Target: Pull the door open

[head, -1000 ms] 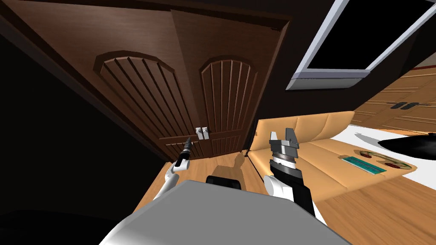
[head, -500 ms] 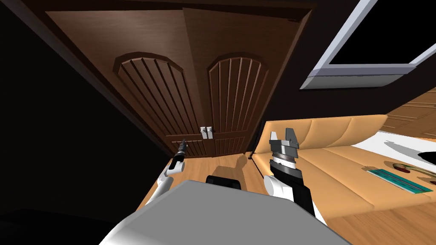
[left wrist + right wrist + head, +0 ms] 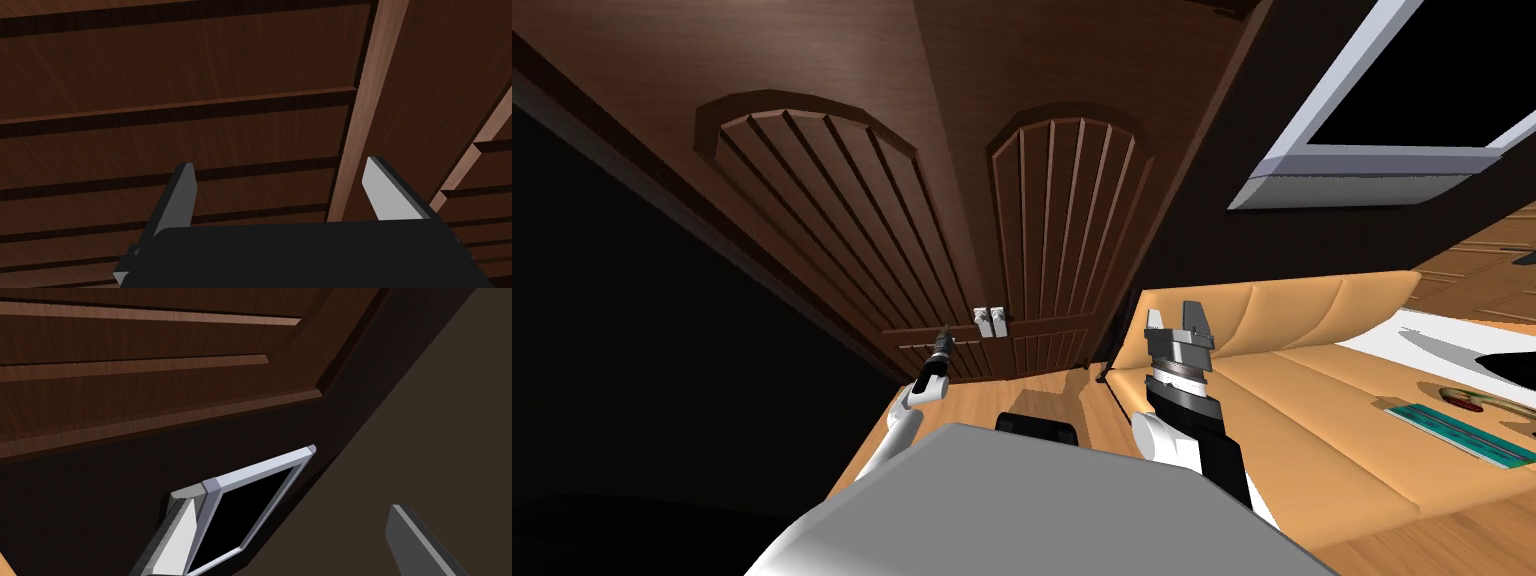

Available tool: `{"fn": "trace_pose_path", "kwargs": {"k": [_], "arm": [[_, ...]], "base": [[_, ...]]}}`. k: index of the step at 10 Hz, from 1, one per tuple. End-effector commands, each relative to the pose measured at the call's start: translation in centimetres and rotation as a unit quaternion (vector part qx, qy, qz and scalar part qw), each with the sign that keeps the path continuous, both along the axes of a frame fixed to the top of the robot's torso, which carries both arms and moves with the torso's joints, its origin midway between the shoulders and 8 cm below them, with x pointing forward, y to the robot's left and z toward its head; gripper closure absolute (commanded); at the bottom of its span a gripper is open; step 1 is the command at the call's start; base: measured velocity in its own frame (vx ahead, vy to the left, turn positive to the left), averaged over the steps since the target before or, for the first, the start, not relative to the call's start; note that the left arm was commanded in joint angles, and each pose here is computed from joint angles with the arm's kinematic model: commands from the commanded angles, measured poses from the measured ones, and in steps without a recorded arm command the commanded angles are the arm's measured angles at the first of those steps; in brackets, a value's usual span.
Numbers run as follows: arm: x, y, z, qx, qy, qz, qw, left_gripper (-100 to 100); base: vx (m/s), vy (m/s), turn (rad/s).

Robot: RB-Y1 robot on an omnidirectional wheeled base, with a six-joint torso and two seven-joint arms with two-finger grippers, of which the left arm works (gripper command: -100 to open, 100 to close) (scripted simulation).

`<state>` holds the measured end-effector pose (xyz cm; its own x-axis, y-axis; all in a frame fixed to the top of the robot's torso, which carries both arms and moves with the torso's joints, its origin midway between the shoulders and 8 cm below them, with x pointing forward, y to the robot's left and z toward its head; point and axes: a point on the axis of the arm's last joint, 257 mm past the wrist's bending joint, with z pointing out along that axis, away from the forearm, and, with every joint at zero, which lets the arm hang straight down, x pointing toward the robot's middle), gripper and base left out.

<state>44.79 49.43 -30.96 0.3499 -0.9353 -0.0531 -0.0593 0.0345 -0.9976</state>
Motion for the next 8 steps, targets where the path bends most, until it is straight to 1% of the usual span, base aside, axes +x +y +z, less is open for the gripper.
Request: {"fn": "trace_pose_path", "kwargs": {"k": [1,3,4,5,8], "arm": [[1.4,-2.3,0.7,-0.006,-0.012,-0.017,0.9998,-100],[2.8,-4.5,1.3,-0.012,-0.023,-0.034,0.9991,-100],[2.5,-3.9,1.4,-0.01,-0.019,-0.028,0.9994,-100],[2.5,-3.9,1.4,-0.01,-0.019,-0.028,0.9994,100],[2.5,-3.9,1.4,-0.01,-0.019,-0.028,0.9994,100]], "base": [[0.219,-0.054,-0.2],[0.204,-0.129,-0.18],[0.092,-0.062,-0.028],[-0.01,0.007,0.029],[-0.028,0.014,-0.018]]}}
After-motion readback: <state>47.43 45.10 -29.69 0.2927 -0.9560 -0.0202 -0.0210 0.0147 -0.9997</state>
